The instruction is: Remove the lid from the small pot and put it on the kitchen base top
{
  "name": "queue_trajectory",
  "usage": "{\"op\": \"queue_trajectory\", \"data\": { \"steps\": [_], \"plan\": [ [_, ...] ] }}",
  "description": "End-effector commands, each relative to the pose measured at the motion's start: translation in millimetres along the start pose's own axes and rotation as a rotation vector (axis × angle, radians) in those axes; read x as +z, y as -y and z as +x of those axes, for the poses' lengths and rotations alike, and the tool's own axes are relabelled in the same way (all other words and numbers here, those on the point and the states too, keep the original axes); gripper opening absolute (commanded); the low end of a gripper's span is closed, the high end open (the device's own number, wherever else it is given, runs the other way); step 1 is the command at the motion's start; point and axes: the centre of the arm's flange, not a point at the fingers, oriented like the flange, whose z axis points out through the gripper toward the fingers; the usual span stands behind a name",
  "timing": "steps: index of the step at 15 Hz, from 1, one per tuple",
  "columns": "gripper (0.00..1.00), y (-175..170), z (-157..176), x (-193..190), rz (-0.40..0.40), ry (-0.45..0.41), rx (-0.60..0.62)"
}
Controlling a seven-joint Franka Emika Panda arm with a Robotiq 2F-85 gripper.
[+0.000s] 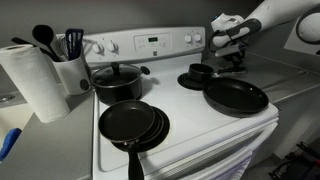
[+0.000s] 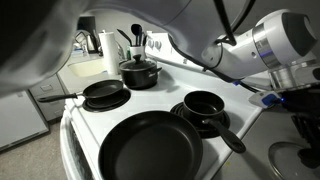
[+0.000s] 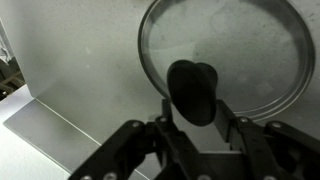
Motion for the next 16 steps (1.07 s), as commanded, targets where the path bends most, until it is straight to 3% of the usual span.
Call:
{"op": "queue_trajectory", "data": {
  "steps": [1,4,6,16],
  "plan": [
    [0.79,-12,-6,-18,0.023,-0.118,0.027],
    [0.99,-12,3,-48,0.054,-0.225,0.032],
    [1.00,-15,6,-69,0.081,-0.248,0.022],
    [1.00,-11,-31,-153,0.370,-0.042,-0.255]
  ]
}}
